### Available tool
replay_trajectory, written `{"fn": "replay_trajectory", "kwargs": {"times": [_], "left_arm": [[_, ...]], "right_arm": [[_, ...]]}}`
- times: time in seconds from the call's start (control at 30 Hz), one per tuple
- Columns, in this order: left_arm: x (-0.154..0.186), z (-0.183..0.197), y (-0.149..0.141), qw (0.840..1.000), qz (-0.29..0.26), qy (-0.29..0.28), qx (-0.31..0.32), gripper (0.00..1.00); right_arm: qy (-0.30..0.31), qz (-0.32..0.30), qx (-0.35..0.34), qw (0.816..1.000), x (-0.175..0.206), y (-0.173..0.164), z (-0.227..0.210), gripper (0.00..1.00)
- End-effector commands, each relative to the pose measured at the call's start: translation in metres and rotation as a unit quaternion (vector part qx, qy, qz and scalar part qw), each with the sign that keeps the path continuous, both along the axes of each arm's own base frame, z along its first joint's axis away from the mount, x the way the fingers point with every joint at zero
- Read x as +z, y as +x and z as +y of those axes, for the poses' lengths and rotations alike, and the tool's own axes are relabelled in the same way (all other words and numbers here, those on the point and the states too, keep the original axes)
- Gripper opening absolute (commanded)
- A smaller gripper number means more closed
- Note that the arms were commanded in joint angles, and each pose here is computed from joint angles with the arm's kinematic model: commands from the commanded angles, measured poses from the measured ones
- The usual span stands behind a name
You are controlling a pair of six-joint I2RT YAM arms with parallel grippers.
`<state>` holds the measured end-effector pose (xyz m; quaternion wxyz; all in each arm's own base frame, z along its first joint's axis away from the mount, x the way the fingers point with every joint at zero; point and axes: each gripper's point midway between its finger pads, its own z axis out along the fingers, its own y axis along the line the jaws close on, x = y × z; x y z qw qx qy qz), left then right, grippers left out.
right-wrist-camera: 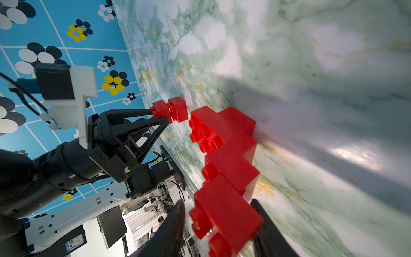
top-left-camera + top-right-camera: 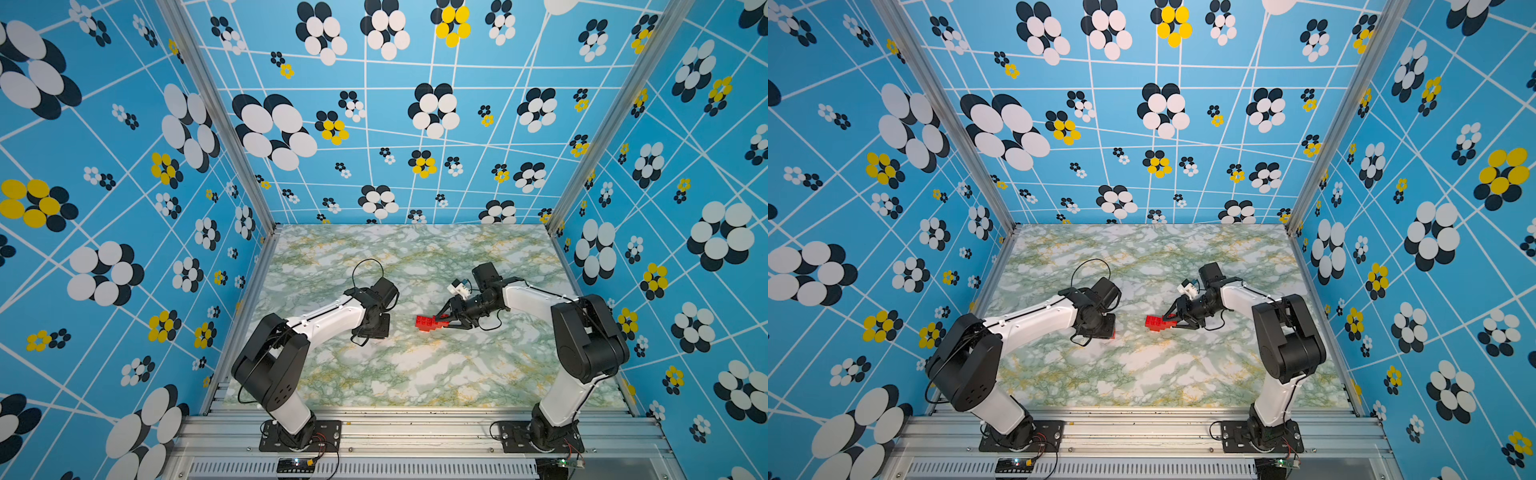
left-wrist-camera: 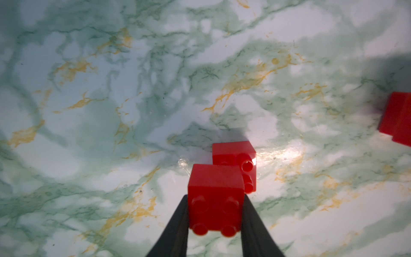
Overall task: Assemble the letter v with lego
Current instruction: Assemble the lego brick with the lego brick.
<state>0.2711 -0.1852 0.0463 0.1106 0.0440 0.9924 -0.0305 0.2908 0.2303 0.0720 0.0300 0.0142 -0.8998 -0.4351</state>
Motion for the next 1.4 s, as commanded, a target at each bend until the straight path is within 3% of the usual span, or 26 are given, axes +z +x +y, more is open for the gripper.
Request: {"fn": "replay_trajectory", "kwargs": {"times": [0.0, 0.97, 1.37], "left_arm": [[0.000, 0.003, -0.001, 1.000, 0.006, 0.017, 0.010, 0.16], [-0.014, 0.001, 0.006, 0.999, 0.022, 0.025, 0.016, 0.10], [-0.020, 0.006, -0.003, 0.996, 0.053, 0.024, 0.067, 0.04]], "right_arm": [[-0.009, 0.004, 0.007, 1.000, -0.003, 0.000, 0.002, 0.49], [-0.012, 0.005, 0.009, 1.000, -0.004, -0.002, 0.000, 0.49], [-0.015, 0.004, 0.008, 1.000, -0.004, -0.001, 0.000, 0.49]]}}
